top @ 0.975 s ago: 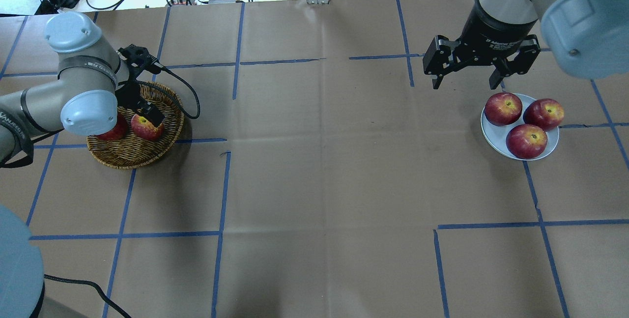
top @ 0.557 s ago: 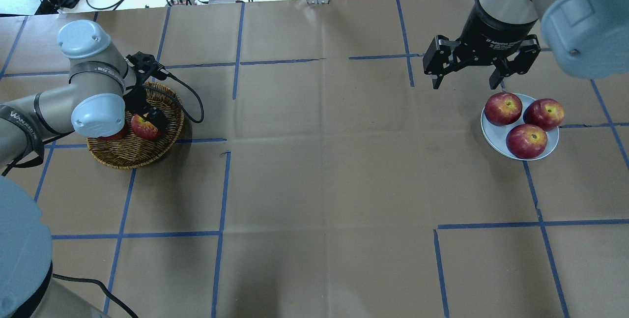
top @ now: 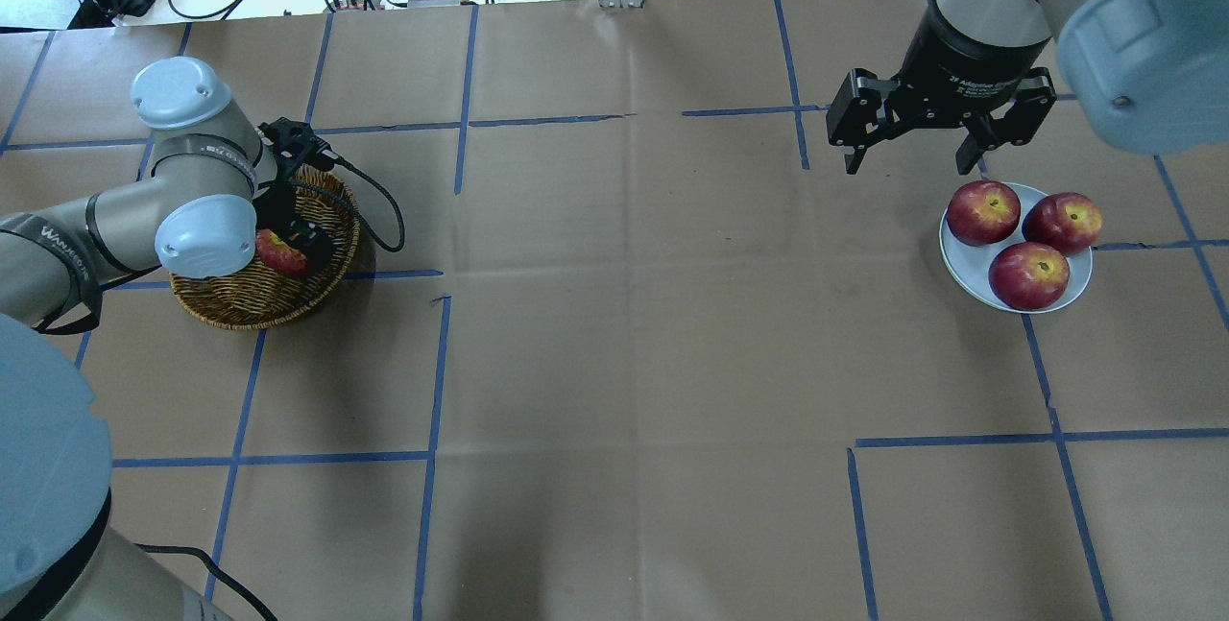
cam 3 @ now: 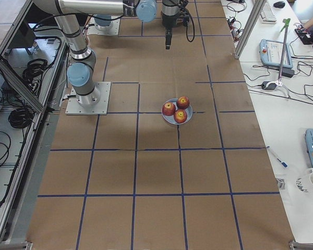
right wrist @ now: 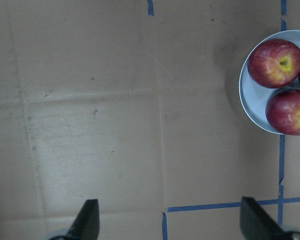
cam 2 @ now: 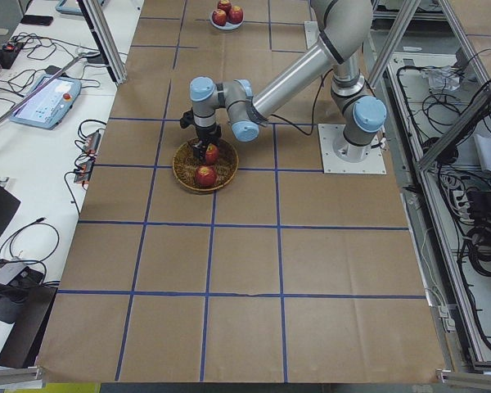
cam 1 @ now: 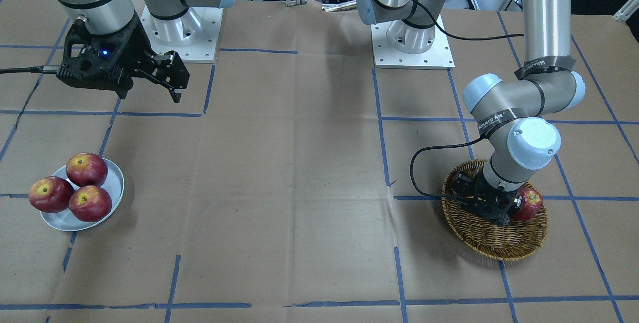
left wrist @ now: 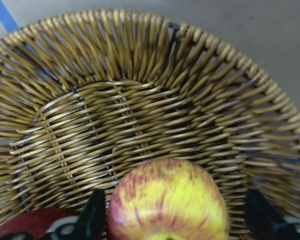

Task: Transfer apple from basket to plate
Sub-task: 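Lift the apple with the left gripper and carry it toward the table center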

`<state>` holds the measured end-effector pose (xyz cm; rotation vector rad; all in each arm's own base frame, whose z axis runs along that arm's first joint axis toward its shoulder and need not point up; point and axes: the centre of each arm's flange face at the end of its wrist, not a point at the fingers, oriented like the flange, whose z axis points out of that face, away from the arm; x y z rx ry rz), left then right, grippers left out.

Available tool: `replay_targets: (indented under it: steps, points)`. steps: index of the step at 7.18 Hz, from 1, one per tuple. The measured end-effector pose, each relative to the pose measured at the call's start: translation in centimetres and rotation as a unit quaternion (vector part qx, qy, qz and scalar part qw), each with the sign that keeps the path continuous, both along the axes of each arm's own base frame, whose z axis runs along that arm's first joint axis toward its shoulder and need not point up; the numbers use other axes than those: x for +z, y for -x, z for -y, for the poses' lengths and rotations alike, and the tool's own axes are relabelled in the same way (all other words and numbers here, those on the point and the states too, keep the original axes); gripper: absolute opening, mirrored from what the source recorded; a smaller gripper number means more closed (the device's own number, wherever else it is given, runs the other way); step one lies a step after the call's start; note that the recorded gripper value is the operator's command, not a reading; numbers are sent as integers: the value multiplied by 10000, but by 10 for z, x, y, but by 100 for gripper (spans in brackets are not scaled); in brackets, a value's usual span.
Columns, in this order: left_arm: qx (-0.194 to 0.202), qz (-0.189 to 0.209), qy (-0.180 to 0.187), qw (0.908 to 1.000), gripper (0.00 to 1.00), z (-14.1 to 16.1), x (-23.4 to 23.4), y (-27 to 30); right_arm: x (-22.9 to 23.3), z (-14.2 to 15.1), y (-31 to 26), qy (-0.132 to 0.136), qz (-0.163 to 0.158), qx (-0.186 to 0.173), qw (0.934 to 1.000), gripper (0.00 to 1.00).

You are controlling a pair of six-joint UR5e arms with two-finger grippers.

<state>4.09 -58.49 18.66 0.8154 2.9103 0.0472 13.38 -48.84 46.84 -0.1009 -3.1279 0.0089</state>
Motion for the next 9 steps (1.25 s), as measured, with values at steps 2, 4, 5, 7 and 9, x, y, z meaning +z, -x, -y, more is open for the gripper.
replay_targets:
  steps: [2, 4, 5, 7, 9]
  points:
    - [11, 23, 81, 10000, 37, 4, 7, 0, 0, 0, 0, 0, 0, 0, 10000, 100]
    - [261, 22, 362, 9990, 37, 7, 34, 16, 0, 0, 0, 0, 0, 0, 10000, 100]
    - [504, -16, 561, 9972, 37, 7, 51, 43, 0, 0, 0, 0, 0, 0, 10000, 100]
    - [1073, -170, 831, 9906, 38, 2, 76, 145, 0, 0, 0, 0, 0, 0, 10000, 100]
    - [1783, -311, 768, 9805, 38, 0, 97, 255, 0, 0, 0, 0, 0, 0, 10000, 100]
